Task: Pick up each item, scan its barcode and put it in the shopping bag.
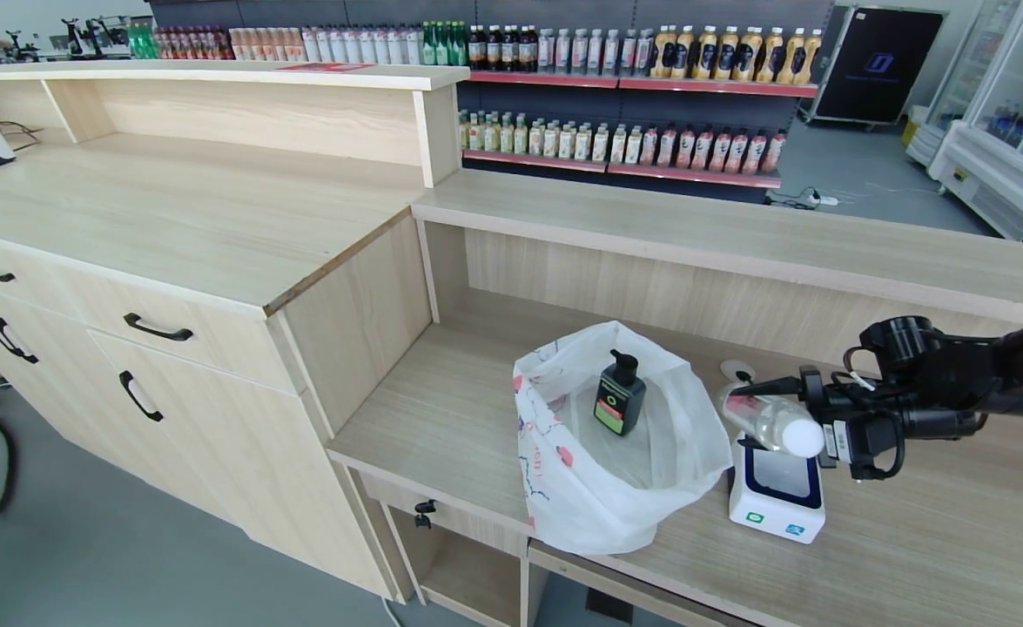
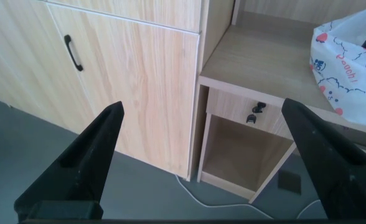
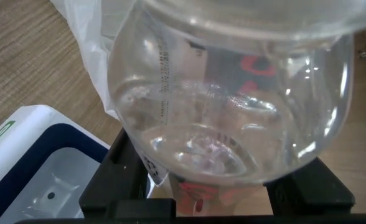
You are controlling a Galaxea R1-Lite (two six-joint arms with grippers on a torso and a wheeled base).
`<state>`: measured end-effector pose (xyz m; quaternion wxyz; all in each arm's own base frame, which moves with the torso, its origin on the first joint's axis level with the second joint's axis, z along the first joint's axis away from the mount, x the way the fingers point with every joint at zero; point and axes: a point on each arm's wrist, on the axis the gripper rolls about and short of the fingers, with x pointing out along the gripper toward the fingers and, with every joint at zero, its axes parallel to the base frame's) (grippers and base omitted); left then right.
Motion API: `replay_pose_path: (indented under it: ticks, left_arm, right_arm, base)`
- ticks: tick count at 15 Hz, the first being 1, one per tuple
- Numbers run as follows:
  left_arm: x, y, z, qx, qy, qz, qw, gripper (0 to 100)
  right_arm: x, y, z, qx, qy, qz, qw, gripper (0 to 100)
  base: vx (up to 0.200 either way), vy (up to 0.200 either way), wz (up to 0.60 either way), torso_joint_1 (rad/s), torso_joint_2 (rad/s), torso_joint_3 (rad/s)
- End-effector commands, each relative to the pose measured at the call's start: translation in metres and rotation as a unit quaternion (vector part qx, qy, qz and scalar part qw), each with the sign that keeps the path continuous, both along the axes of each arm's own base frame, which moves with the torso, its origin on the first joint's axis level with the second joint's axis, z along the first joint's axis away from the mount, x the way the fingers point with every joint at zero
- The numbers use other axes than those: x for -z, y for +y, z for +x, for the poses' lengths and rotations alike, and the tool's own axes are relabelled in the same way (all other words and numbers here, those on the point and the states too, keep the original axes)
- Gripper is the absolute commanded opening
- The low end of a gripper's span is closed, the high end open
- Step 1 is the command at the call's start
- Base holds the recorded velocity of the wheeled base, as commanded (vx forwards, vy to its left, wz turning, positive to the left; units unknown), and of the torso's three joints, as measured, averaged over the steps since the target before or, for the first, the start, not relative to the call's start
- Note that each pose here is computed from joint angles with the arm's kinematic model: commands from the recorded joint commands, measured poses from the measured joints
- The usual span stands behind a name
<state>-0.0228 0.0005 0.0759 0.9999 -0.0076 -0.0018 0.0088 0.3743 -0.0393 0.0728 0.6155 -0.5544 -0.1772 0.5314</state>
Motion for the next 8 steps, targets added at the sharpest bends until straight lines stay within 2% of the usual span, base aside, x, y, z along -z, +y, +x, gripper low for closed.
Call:
replay_pose_path:
  ticks: [1, 5, 8]
  left_arm:
    - [0.0, 0.0, 0.0, 0.0, -0.001, 0.0, 1.0, 100]
    - [0.0, 0.0, 0.0, 0.0, -0.001, 0.0, 1.0, 100]
    - [0.0, 0.0, 0.0, 0.0, -0.001, 0.0, 1.0, 100]
  right_arm:
    - [0.003, -0.002, 0.0, 0.0, -0.002, -0.002, 1.0, 0]
    - [0.007, -0.004, 0.002, 0.001, -0.002, -0.003, 1.0, 0]
    - [0.005, -0.015, 0.0, 0.017, -0.011, -0.016, 1.0, 0]
  base:
    - [0.0, 0.0, 0.0, 0.0, 0.0, 0.0]
    - [0.0, 0.0, 0.0, 0.0, 0.0, 0.0]
    - [0.0, 0.0, 0.0, 0.0, 0.0, 0.0]
